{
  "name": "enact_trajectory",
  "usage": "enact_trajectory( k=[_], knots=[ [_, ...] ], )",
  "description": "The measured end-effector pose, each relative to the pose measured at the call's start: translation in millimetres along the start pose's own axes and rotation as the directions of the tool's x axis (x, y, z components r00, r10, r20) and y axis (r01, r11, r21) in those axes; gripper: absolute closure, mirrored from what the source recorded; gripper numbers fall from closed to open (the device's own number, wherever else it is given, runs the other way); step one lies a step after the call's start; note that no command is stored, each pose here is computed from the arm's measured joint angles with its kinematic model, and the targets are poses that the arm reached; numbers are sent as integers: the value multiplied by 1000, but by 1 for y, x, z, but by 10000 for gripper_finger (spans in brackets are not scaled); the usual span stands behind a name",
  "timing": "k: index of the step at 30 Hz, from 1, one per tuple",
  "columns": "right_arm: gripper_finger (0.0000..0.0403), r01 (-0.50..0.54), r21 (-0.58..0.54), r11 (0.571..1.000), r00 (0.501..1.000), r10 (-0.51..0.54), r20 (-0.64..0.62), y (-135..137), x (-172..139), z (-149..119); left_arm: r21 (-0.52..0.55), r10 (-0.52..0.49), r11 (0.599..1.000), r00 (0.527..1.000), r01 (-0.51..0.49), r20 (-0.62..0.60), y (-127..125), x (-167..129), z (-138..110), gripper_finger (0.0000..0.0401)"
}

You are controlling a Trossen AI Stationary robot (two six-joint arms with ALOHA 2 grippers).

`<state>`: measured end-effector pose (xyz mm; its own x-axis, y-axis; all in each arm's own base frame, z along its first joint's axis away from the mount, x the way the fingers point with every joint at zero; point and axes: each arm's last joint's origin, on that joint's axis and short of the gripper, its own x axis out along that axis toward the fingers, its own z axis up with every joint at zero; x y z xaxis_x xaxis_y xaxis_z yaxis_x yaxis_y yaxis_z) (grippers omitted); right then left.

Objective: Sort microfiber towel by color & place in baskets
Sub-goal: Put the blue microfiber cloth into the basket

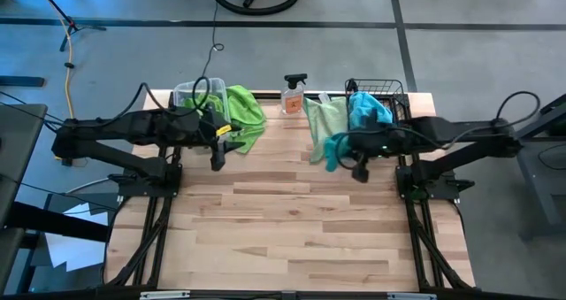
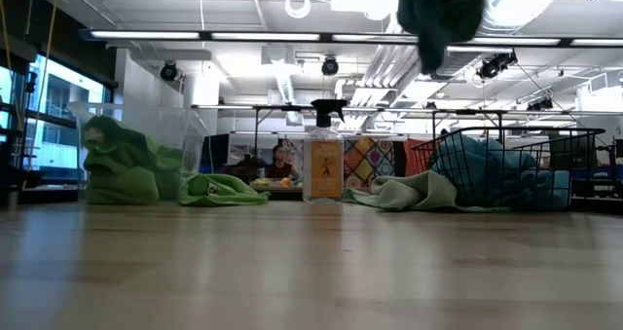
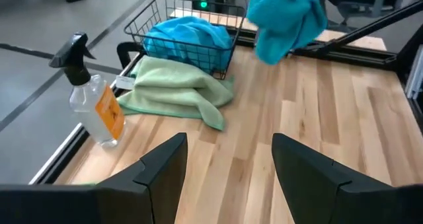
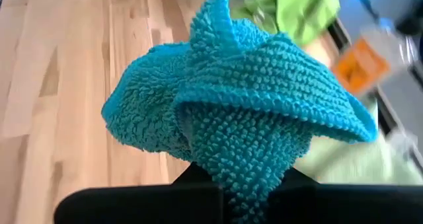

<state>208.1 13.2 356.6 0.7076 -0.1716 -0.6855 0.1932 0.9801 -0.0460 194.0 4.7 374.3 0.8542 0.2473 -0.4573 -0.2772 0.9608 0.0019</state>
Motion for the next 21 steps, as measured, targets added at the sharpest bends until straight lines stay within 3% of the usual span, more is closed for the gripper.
enact_trajectory(
  k=[8,14,21],
  knots=[
    [400,110,87,990,994,-110,-10,-7,-43,-26,31,22,999,1000,-21,-19,-1,6,-1,192],
    [400,161,181,970,985,-169,30,-15,-54,-33,11,26,1000,1000,-26,-14,-1,9,0,192],
    [400,350,358,866,921,-388,37,-47,-51,-15,12,34,999,999,-34,-13,-1,9,0,192]
  ],
)
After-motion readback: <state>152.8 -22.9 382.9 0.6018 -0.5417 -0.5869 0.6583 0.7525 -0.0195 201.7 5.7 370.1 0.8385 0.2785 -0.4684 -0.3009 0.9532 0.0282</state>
